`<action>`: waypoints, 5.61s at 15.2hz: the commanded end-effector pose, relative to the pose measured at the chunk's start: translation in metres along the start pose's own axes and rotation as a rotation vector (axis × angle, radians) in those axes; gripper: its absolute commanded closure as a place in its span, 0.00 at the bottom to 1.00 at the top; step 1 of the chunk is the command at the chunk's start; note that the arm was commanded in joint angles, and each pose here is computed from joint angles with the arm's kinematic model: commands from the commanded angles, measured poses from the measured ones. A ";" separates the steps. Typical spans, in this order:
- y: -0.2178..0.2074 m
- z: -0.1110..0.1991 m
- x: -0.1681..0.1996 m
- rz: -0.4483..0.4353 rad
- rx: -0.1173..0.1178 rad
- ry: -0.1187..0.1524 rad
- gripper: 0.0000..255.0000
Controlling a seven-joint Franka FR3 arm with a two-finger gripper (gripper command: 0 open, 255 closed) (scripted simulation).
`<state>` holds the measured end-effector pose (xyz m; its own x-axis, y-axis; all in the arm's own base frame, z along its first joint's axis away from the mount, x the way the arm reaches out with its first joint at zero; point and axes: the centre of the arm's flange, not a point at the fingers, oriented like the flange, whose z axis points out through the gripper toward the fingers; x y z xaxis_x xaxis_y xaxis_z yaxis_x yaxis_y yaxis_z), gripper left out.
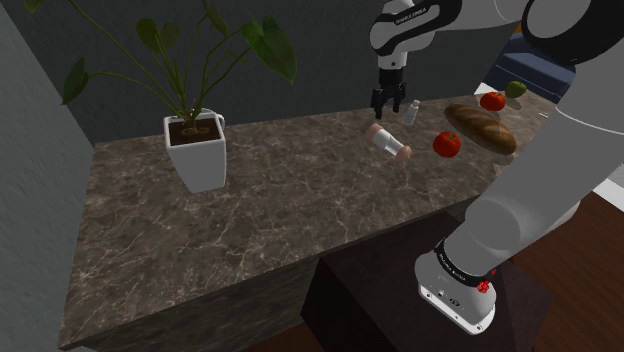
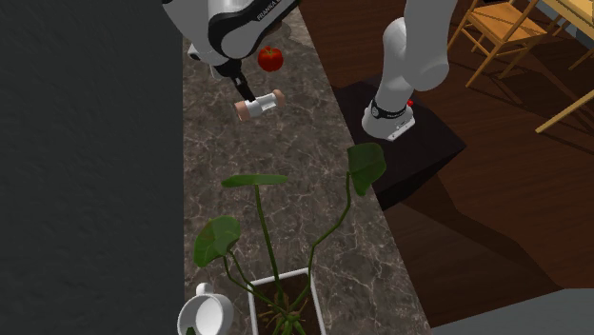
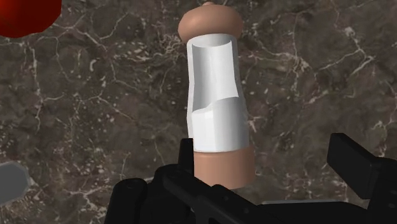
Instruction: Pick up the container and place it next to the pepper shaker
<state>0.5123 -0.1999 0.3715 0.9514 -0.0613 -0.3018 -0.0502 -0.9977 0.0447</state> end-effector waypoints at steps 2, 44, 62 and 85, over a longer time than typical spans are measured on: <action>0.000 0.000 0.000 0.000 0.000 0.000 1.00; 0.028 0.126 -0.074 -0.051 0.032 0.328 1.00; 0.032 0.035 -0.102 -0.051 0.032 0.328 1.00; 0.057 -0.068 -0.055 -0.051 0.032 0.328 1.00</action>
<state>0.4665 -0.2436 0.4538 0.9998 -0.0049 0.0198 -0.0050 -1.0000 0.0056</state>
